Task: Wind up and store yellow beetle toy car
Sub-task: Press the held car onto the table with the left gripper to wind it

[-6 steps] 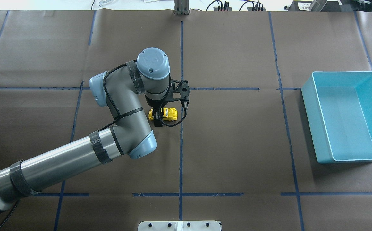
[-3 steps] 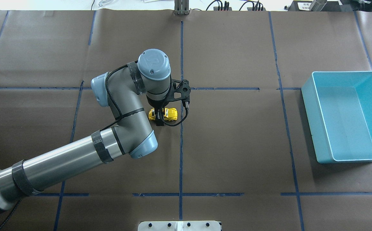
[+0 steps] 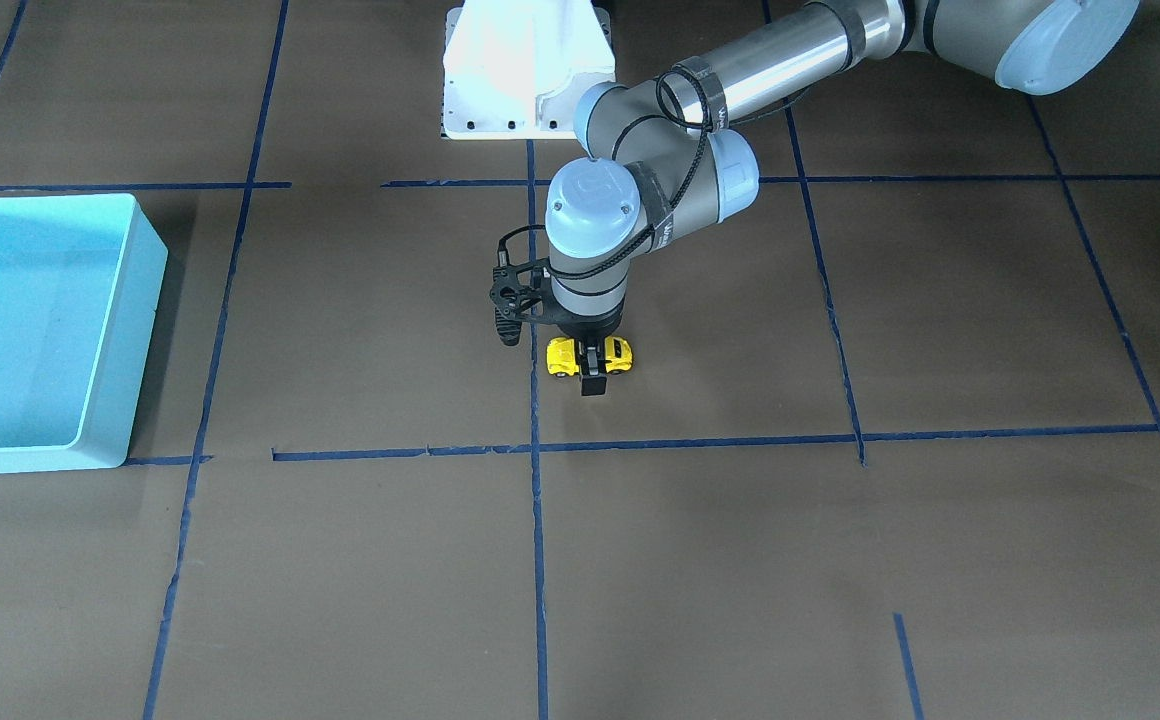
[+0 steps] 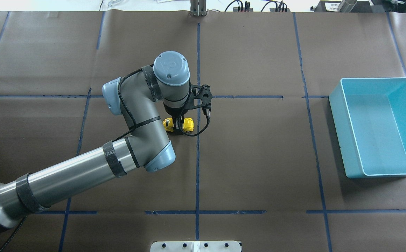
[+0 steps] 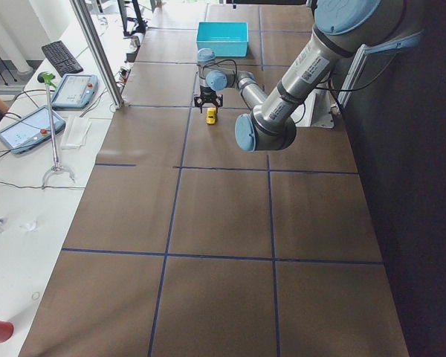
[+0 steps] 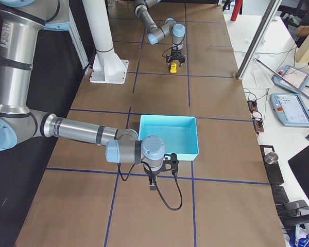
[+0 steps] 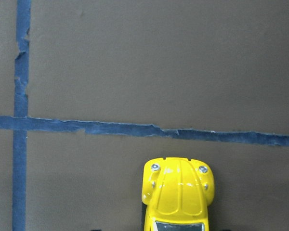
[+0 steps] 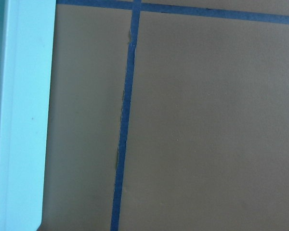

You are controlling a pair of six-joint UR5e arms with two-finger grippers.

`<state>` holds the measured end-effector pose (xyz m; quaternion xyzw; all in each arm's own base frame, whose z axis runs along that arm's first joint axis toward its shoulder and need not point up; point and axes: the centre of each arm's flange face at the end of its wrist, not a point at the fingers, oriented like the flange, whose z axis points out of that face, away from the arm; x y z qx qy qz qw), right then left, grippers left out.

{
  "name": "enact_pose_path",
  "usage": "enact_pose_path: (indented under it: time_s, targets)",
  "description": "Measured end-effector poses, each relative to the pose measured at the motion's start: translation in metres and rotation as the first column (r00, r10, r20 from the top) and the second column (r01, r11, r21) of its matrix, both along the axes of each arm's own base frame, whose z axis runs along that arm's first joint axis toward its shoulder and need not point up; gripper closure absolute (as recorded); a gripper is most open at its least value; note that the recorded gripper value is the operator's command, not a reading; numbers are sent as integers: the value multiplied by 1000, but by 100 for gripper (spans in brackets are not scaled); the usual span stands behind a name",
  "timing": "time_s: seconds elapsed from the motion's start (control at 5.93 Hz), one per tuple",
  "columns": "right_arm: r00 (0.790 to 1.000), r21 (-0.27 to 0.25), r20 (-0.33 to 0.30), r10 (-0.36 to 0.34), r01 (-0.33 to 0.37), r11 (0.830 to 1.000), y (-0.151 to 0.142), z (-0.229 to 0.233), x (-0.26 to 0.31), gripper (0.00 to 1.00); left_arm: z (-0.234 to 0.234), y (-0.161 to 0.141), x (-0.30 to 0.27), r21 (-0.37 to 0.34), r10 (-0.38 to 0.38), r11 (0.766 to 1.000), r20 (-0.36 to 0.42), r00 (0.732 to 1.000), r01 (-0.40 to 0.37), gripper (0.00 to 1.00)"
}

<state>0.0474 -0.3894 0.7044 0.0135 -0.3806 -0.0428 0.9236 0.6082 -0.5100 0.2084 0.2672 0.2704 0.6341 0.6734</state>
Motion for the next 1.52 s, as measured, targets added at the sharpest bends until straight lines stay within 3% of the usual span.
enact_pose_path:
  time_s: [0.34,0.51,0.84,1.18,1.52]
  targets:
    - [1000,0,0,0,0,1000,0,0,0,0,3,1,0,1,6,1000,3,1000,-6,25]
    - [1000,0,0,0,0,1000,0,0,0,0,5,1,0,2,11,1000,5,1000,-11,32]
    - [1000,0,0,0,0,1000,0,0,0,0,6,2,0,1,16,1000,4,1000,-16,50]
    - [1000,0,0,0,0,1000,0,0,0,0,6,2,-1,0,17,1000,3,1000,-17,86]
    - [1000,0,0,1,-1,1000,0,0,0,0,4,1,-5,-17,26,1000,-8,1000,-26,97]
